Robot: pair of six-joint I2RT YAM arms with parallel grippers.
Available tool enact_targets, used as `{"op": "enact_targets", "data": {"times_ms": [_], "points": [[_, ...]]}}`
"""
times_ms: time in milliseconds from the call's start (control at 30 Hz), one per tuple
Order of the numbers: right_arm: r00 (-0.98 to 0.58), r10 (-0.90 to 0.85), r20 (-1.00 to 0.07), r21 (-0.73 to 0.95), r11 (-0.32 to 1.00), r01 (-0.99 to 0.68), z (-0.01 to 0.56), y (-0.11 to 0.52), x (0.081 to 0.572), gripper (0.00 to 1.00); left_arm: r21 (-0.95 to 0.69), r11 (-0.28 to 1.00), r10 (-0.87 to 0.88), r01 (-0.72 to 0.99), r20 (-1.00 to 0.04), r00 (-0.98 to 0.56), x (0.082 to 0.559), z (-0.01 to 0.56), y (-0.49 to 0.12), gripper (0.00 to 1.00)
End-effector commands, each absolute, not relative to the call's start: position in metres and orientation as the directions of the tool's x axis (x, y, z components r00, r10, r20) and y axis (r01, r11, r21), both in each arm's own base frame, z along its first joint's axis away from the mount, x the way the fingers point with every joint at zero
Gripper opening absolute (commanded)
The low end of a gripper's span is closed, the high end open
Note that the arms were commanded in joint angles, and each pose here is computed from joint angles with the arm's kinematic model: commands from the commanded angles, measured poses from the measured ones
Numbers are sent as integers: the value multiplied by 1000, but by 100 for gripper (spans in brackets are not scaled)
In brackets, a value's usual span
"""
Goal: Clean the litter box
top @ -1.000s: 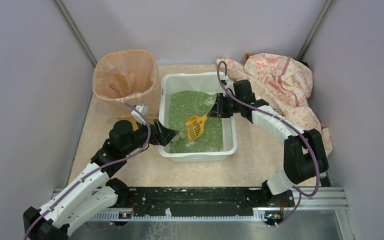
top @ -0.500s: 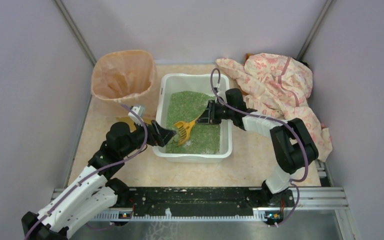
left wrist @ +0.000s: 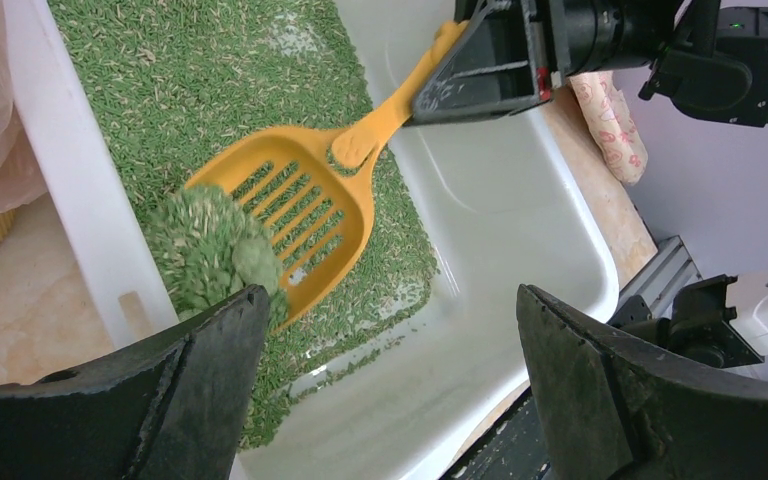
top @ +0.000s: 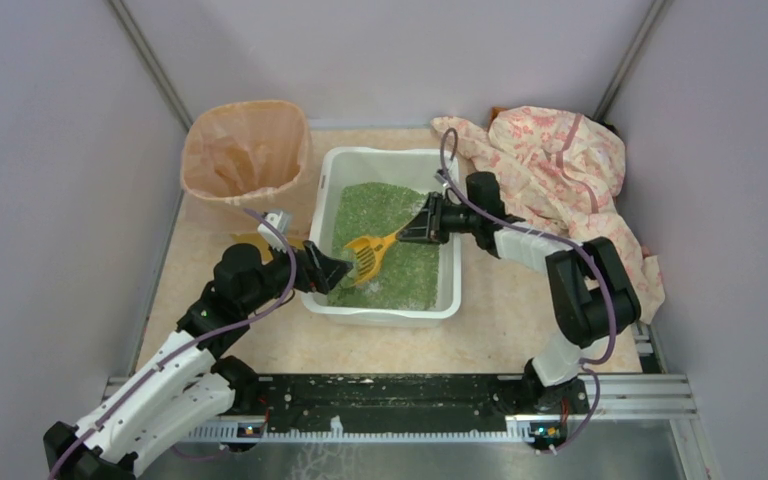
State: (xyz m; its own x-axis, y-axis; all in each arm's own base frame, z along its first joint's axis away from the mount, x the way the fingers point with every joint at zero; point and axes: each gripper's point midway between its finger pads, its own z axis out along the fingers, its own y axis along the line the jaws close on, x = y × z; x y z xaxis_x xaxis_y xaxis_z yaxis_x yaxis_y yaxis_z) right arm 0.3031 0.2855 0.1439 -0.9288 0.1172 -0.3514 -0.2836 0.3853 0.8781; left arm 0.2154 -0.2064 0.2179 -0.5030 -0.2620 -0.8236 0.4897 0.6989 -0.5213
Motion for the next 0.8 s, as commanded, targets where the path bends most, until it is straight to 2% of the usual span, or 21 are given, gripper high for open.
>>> {"op": "enact_targets", "data": {"times_ms": [0, 500, 767], "points": [[-879, 168, -447, 878, 273, -394, 200, 271, 311, 0, -515, 690, -269, 509, -835, -480, 217, 227, -208, 99], [-858, 249, -449, 889, 226, -399, 225, 243, 324, 0, -514, 689, -268, 511, -836, -479, 219, 228, -210, 99], [-814, 299, -498, 864, 255, -435, 256, 223, 341, 0, -514, 689, -267, 512, -836, -480, 218, 228, -209, 99]]}}
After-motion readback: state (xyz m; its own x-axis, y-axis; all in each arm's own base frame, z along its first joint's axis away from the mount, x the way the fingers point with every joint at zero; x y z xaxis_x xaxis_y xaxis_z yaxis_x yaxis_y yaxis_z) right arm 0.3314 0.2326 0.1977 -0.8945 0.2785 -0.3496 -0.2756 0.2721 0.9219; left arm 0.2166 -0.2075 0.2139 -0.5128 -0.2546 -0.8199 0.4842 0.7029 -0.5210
